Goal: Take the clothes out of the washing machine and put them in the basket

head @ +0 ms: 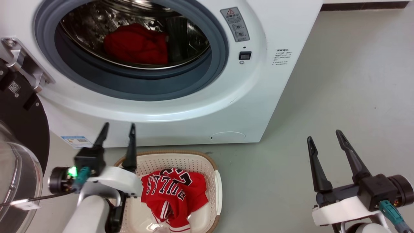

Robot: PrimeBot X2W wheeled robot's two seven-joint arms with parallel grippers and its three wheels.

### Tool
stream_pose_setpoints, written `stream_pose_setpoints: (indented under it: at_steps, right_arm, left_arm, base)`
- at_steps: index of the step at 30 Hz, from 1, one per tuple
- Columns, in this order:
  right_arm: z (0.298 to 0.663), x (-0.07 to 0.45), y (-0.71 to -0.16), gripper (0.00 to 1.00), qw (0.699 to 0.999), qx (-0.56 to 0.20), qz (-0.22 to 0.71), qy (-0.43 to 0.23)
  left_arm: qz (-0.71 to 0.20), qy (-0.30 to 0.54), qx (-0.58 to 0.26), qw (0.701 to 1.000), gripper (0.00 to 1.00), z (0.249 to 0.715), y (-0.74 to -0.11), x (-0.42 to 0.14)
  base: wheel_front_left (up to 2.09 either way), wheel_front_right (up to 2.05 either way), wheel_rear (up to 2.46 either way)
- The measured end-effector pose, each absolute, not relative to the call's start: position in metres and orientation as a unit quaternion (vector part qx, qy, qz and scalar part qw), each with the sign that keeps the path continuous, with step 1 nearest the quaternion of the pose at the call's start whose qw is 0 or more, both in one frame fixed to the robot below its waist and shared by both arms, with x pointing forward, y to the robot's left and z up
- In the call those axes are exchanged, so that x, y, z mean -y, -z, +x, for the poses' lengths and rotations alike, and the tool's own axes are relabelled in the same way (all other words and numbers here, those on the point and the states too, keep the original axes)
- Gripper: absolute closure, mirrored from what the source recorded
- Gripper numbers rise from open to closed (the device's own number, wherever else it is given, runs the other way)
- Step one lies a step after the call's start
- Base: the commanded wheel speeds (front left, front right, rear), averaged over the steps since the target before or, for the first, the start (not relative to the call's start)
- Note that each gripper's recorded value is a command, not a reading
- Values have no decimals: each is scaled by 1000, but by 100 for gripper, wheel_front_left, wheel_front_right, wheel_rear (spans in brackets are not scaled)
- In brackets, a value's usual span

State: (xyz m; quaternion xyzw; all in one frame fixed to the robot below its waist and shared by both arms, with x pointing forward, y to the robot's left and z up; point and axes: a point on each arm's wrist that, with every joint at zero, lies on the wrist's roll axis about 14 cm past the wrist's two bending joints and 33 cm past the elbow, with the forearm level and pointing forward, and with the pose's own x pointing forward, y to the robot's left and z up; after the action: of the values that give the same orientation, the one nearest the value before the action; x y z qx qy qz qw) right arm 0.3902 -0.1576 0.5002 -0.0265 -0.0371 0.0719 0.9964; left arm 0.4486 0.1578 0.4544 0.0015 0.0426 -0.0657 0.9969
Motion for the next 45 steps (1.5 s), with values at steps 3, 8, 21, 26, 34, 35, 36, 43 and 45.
stream_pose_setpoints:
  at_steps: [3,8,21,26,34,35,36,43,45]
  right_arm:
    - [386,159,-502,0,996,39,-27,-70]
    - [387,159,-500,0,997,36,-27,-70]
    - [422,171,-486,0,998,26,-22,-54]
    - [437,182,-470,0,999,10,-19,-40]
    - [451,203,-441,0,1000,-20,-17,-14]
    - [453,205,-438,0,1000,-22,-17,-12]
    - [455,207,-435,0,999,-25,-17,-9]
    - [459,224,-410,0,998,-54,-18,13]
    - [461,228,-405,0,998,-59,-19,17]
  left_arm:
    - [-10,49,-11,999,0,453,-475,-165]
    - [-6,48,17,999,0,471,-492,-167]
    - [63,108,4,992,0,595,-499,-131]
    - [95,117,-39,988,0,645,-478,-127]
    - [108,111,-126,980,0,711,-428,-128]
    - [111,110,-145,977,0,716,-418,-131]
    - [116,109,-156,975,0,722,-411,-133]
    - [123,103,-243,957,0,756,-368,-136]
    - [119,95,-281,948,0,759,-351,-142]
  base:
    - [0,0,0]
    - [0,0,0]
    - [0,0,0]
    - [0,0,0]
    - [0,0,0]
    - [0,0,0]
    - [0,0,0]
    - [0,0,0]
    - [0,0,0]
